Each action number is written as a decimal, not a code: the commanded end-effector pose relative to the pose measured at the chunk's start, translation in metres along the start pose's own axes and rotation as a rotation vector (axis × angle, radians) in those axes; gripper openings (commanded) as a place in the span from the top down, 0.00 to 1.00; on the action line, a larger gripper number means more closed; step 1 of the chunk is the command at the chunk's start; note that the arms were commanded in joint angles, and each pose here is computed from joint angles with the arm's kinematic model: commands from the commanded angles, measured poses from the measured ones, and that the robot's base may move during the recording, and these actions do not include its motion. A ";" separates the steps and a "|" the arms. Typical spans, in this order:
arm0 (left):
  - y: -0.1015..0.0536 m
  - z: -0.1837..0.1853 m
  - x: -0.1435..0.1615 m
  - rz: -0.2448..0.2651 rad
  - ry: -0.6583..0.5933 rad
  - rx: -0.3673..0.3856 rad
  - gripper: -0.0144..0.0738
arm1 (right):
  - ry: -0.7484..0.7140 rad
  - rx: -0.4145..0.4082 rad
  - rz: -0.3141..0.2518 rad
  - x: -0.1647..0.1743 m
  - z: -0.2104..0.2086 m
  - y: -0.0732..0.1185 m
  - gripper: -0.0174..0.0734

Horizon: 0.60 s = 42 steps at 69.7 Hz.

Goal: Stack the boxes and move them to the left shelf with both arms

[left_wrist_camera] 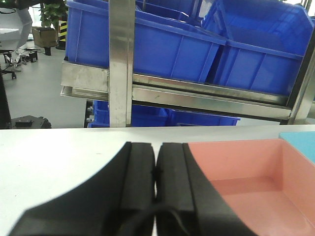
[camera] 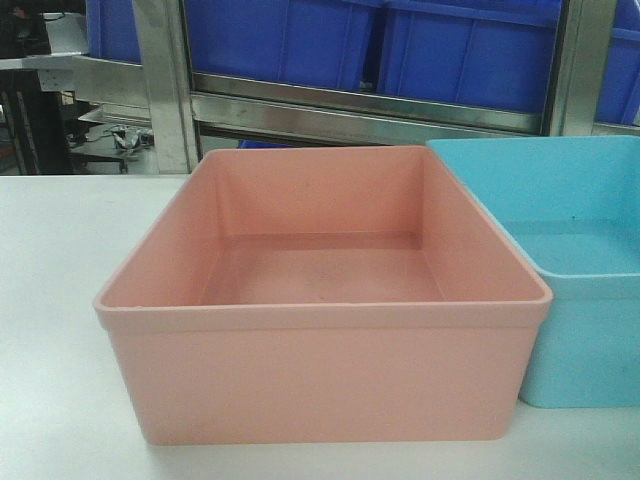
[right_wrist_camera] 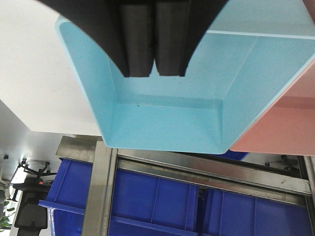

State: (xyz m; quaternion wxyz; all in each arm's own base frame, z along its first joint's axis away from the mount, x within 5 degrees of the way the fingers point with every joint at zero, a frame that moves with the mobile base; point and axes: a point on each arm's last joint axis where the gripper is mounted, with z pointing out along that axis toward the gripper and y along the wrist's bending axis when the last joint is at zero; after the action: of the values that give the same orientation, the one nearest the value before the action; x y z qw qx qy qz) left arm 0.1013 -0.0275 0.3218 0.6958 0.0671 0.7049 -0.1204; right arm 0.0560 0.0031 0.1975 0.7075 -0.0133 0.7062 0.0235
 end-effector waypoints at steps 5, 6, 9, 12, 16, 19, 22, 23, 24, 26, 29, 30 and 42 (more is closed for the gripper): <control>0.000 -0.001 -0.016 0.003 -0.109 -0.010 0.85 | -0.080 0.003 -0.014 -0.008 0.000 0.000 0.75; 0.000 -0.001 -0.016 0.003 -0.109 -0.010 0.85 | -0.080 0.003 -0.014 -0.008 0.000 0.000 0.75; 0.000 -0.001 -0.016 0.003 -0.109 -0.010 0.85 | -0.088 0.003 -0.013 -0.009 0.000 0.000 0.75; 0.000 -0.001 -0.016 0.003 -0.109 -0.010 0.85 | -0.092 0.003 -0.013 -0.009 0.000 0.000 0.75; 0.000 -0.001 -0.016 0.003 -0.109 -0.010 0.85 | -0.091 0.003 -0.014 -0.010 0.000 0.000 0.75; 0.000 -0.001 -0.016 0.003 -0.109 -0.010 0.85 | -0.086 0.002 -0.014 -0.012 0.000 0.000 0.75; 0.000 -0.001 -0.016 0.003 -0.109 -0.010 0.85 | -0.064 -0.002 -0.007 -0.019 -0.002 0.000 0.75; 0.000 -0.001 -0.016 0.003 -0.109 -0.010 0.85 | -0.045 -0.004 -0.006 -0.020 -0.002 0.000 0.75; 0.000 -0.001 -0.016 0.003 -0.109 -0.010 0.85 | -0.039 -0.005 -0.005 -0.024 -0.002 0.001 0.75; 0.000 -0.001 -0.016 0.003 -0.109 -0.010 0.85 | -0.008 -0.009 -0.005 -0.030 -0.002 0.001 0.75; 0.000 -0.001 -0.016 0.003 -0.109 -0.010 0.85 | 0.044 -0.014 -0.006 -0.038 -0.002 0.002 0.75; 0.000 -0.001 -0.016 0.003 -0.109 -0.010 0.85 | 0.067 -0.015 -0.006 -0.040 -0.001 0.002 0.75; 0.000 -0.001 -0.016 0.003 -0.109 -0.010 0.85 | 0.273 -0.025 -0.006 -0.066 0.016 0.003 0.75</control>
State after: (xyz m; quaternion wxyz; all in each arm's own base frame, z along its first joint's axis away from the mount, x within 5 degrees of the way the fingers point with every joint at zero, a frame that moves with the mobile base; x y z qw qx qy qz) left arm 0.1014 -0.0275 0.3212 0.6953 0.0679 0.7054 -0.1195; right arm 0.0612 0.0058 0.2402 0.6002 -0.0250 0.7990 0.0291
